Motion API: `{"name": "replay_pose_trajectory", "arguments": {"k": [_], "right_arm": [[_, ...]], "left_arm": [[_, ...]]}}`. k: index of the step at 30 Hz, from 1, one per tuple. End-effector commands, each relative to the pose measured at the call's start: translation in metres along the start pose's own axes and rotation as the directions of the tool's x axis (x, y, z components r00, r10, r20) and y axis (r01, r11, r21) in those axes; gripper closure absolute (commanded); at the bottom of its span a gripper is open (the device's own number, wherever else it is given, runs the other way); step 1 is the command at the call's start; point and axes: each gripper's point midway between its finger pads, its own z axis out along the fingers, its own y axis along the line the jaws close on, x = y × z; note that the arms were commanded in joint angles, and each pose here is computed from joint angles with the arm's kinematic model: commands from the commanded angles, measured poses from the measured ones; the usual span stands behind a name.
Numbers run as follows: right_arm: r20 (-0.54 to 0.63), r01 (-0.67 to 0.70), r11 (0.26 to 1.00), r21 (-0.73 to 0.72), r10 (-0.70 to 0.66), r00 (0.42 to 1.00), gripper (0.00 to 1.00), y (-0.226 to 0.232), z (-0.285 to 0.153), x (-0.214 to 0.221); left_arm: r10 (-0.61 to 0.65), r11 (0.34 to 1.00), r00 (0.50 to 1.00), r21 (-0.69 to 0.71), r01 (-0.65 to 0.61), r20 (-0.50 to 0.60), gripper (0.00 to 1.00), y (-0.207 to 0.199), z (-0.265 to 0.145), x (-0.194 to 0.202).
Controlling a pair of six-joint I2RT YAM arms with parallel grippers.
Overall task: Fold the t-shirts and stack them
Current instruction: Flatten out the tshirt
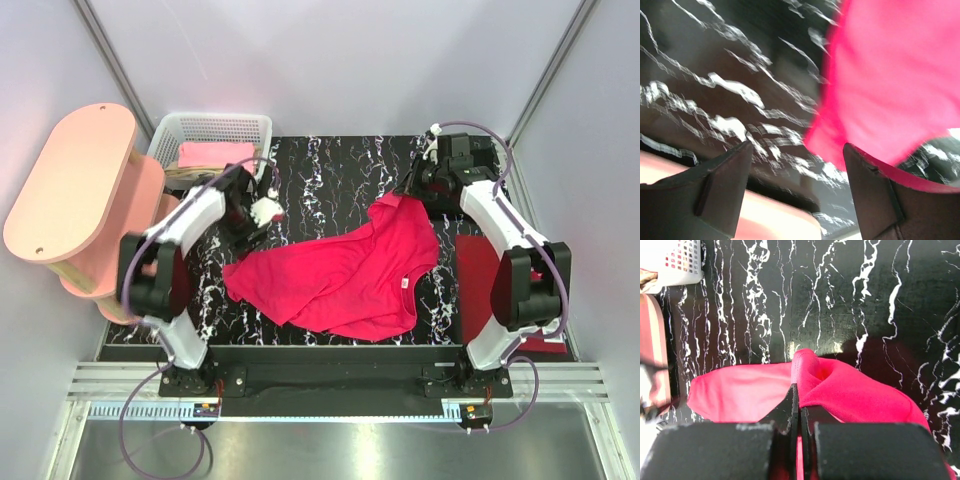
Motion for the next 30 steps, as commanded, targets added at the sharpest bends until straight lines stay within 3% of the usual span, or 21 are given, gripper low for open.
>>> {"name": "replay_pose_trajectory", "arguments": {"k": [1, 5, 8, 20, 30], "right_arm": [[0.046, 0.029, 0.994, -0.103, -0.024, 0.999, 1.0, 0.025, 0.0, -0.021], [0.023, 0.016, 0.994, -0.112, -0.013, 1.0, 1.0, 0.024, 0.006, -0.018], [0.004, 0.004, 0.993, -0.115, -0.004, 1.0, 1.0, 0.022, 0.012, -0.014], [-0.037, -0.016, 0.993, -0.118, 0.012, 0.999, 1.0, 0.016, 0.026, -0.007], [-0.048, -0.019, 0.993, -0.117, 0.013, 0.999, 1.0, 0.015, 0.028, -0.004]], "left_arm": [[0.204, 0.978, 0.977, 0.02, -0.206, 0.053, 0.22, -0.076, -0.03, 0.008], [0.368, 0.929, 0.929, 0.005, -0.369, 0.043, 0.23, -0.128, -0.016, 0.01], [0.411, 0.912, 0.911, -0.025, -0.41, 0.026, 0.24, -0.142, 0.0, 0.01], [0.426, 0.905, 0.898, -0.03, -0.425, 0.115, 0.25, -0.181, 0.021, -0.015], [0.448, 0.889, 0.891, 0.073, -0.452, 0.069, 0.26, -0.207, 0.031, 0.006]]}}
